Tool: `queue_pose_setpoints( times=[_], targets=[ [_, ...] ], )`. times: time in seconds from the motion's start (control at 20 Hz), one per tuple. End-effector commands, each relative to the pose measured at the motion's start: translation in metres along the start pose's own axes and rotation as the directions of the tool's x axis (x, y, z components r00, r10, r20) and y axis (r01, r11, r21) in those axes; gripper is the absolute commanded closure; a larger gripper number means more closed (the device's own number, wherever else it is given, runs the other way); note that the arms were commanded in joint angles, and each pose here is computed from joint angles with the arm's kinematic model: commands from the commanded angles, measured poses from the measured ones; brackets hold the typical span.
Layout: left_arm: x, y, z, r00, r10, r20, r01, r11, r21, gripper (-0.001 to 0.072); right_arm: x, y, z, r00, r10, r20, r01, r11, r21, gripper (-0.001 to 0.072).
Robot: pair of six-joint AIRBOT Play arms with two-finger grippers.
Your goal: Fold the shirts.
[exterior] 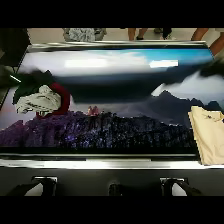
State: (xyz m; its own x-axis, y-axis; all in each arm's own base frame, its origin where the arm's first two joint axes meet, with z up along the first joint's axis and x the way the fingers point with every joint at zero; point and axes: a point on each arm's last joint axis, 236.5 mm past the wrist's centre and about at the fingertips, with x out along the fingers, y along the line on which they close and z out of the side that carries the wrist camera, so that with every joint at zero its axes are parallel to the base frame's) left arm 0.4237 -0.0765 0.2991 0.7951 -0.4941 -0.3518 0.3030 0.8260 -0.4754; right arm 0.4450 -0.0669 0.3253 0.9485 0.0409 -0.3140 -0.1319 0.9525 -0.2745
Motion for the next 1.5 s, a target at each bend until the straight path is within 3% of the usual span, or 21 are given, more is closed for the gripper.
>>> queue_pose_setpoints(
  times=[0.0,0.15,0.4,0.5,0.65,0.75,0.9,1.0,1.1,1.15,1.45],
  targets=[
    [-0.183,-0.117,0.135,0.873,-0.024,0.487,-0.152,0.936,0.318,0.0681,-0.212,-0.028,0.175,0.813,-0.301,0.498,0.395,0.914,-0.093,0.0675],
    [-0.251,-0.16,0.138,0.793,-0.016,0.609,-0.228,0.919,0.321,0.0681,-0.297,-0.002,0.176,0.774,-0.335,0.537,0.395,0.919,0.004,0.0675],
    [-0.253,-0.169,0.117,0.825,-0.009,0.565,-0.226,0.911,0.345,0.068,-0.337,0.004,0.163,0.758,-0.392,0.521,0.465,0.885,-0.01,0.0675],
    [-0.233,-0.149,0.107,0.867,0.024,0.498,-0.21,0.923,0.321,0.0681,-0.324,0.001,0.153,0.791,-0.391,0.47,0.455,0.89,-0.026,0.0675],
    [-0.169,-0.086,0.068,0.956,0.104,0.273,-0.161,0.968,0.194,0.0681,-0.251,-0.004,0.105,0.919,-0.323,0.226,0.344,0.937,-0.062,0.0675],
    [-0.114,-0.035,0.025,0.988,0.124,0.089,-0.132,0.987,0.089,0.0681,-0.175,0.002,0.04,0.981,-0.176,-0.076,0.168,0.98,-0.105,0.0675],
    [-0.026,0.033,-0.06,0.978,0.101,-0.183,-0.109,0.993,-0.033,0.0681,-0.061,0.024,-0.077,0.871,0.112,-0.478,-0.117,0.993,0.019,0.0676],
    [0.031,0.079,-0.117,0.943,0.092,-0.319,-0.138,0.983,-0.124,0.0681,0.006,0.046,-0.146,0.752,0.244,-0.613,-0.219,0.969,0.117,0.0676],
    [0.079,0.12,-0.156,0.911,0.097,-0.401,-0.189,0.962,-0.196,0.0681,0.071,0.068,-0.196,0.687,0.305,-0.66,-0.258,0.951,0.171,0.0676],
    [0.1,0.138,-0.17,0.899,0.099,-0.427,-0.211,0.952,-0.224,0.0681,0.108,0.074,-0.214,0.696,0.306,-0.649,-0.237,0.952,0.194,0.0676],
    [0.186,0.2,-0.197,0.876,0.042,-0.481,-0.231,0.911,-0.341,0.068,0.229,0.073,-0.233,0.867,0.245,-0.434,-0.056,0.913,0.403,0.0675]
  ],
)
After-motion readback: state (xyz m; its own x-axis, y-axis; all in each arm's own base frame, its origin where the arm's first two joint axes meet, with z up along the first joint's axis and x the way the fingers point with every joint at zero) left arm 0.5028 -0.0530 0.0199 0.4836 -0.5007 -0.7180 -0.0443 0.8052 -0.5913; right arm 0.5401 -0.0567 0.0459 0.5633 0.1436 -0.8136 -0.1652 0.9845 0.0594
